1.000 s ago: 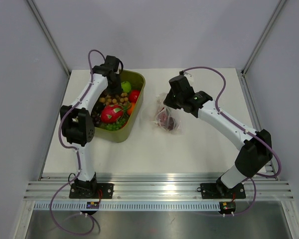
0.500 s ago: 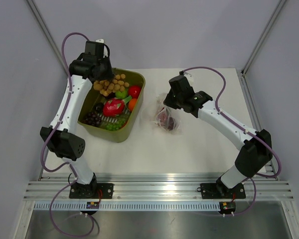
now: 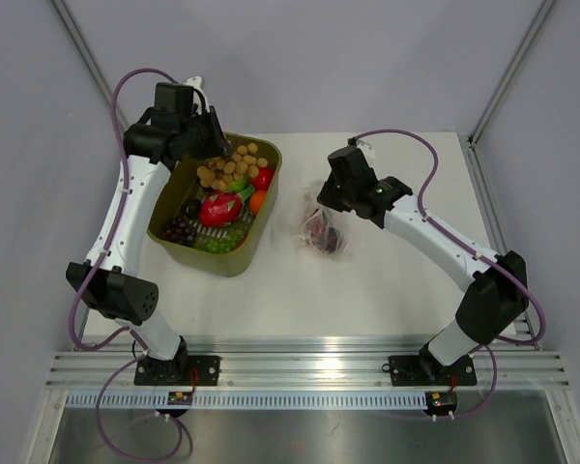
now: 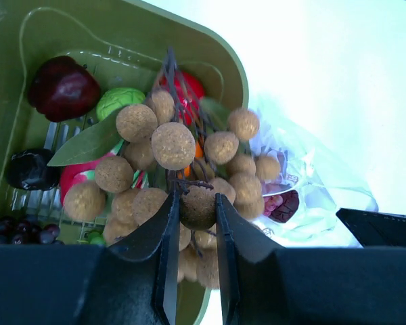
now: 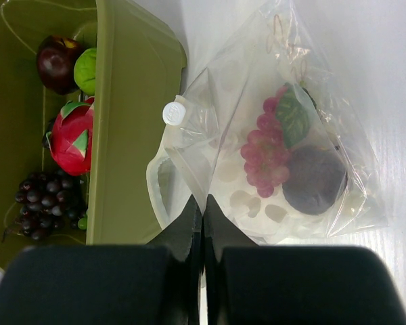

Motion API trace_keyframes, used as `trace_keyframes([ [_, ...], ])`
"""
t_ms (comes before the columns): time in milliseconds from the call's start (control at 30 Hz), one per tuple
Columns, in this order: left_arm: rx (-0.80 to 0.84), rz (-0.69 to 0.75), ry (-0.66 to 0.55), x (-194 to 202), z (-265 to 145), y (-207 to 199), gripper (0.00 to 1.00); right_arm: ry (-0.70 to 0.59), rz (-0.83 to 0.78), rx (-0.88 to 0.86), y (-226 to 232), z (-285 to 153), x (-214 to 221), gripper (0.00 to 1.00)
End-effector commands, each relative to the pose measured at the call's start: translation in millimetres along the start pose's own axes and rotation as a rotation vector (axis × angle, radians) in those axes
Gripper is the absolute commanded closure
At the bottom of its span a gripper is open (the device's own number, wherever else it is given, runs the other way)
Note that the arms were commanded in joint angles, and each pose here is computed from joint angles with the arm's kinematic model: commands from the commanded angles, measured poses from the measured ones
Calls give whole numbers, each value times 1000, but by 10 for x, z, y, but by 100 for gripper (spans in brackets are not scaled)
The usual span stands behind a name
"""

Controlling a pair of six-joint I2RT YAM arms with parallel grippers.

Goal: Place the food in the zip-top bag and seal the zipper
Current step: Pick up the fake fruit from the bin, then place the fake fruit in the bin.

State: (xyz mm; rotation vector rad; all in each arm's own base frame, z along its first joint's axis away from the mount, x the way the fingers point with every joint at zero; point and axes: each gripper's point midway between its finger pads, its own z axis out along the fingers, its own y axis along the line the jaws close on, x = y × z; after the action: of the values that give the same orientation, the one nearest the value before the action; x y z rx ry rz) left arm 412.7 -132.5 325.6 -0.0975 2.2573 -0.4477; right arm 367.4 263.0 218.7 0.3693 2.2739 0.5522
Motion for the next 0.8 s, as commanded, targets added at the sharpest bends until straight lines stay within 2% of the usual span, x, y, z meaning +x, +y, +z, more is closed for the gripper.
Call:
trace_keyframes([
  [0, 58, -1, -49, -112, -56, -109, 100, -54, 23, -65, 161, -119, -182, 100],
  [167, 47, 4, -46, -128, 30, -85, 100, -65, 19, -59, 136, -153, -201, 100],
  [400, -45, 17, -60, -136, -22, 144, 100, -61, 19, -61, 140, -152, -194, 100],
  [767, -85, 17, -11, 250, -175, 380, 100, -63, 21, -68, 146, -156, -191, 100],
])
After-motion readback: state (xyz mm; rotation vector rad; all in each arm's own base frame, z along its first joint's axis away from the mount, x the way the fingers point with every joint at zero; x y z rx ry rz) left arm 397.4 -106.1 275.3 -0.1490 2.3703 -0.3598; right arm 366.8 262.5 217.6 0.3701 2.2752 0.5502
